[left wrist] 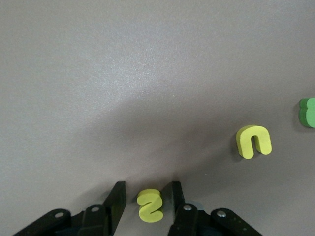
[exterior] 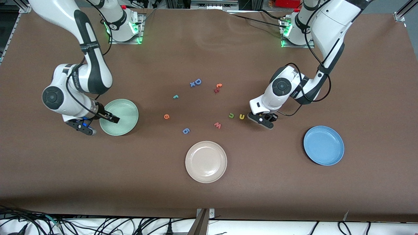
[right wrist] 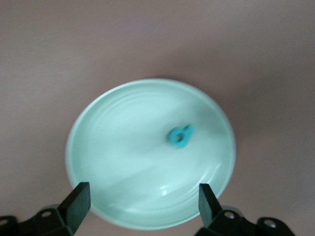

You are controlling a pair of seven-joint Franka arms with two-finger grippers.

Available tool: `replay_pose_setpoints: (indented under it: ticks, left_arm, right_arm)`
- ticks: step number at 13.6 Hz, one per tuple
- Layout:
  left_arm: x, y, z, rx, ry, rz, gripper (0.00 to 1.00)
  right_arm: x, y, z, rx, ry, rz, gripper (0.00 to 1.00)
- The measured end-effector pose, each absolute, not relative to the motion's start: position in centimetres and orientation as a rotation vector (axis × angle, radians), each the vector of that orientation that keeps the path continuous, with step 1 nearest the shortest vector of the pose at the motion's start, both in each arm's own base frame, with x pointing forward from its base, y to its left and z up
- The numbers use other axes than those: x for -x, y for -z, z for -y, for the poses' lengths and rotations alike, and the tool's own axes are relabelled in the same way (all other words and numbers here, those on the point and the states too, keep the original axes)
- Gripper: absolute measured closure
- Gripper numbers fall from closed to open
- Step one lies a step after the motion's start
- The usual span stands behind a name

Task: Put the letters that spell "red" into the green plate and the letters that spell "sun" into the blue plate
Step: 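Grasp the yellow 2 with the left gripper while the right gripper reaches orange e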

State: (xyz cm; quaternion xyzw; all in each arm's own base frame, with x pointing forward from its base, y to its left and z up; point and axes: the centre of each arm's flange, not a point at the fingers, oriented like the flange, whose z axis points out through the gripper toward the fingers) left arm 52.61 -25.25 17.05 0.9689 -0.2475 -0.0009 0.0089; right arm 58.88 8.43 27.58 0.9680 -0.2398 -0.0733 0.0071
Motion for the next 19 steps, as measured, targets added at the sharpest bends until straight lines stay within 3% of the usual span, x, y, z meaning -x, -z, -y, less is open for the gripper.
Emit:
replay_pose_setpoints:
  ticks: [8, 15, 19]
  left_arm:
    - [-52.8, -17.2, 24.7, -3.030, 0.002, 0.767, 0.72]
    - [-52.9, -17.2, 24.7, -3.031, 0.000, 0.764, 0.77]
    - [-52.9, -17.2, 24.7, -3.032, 0.000, 0.762, 0.77]
  right_arm:
    - [-55.5, -27.9, -25.4, -3.012, 0.177, 1.058, 0.02]
    - [-55.1, -19.1, -27.3, -2.968, 0.093, 1.163, 0.02]
    - [-54.6, -18.4, -27.9, -2.934, 0.102, 1.226, 0.04]
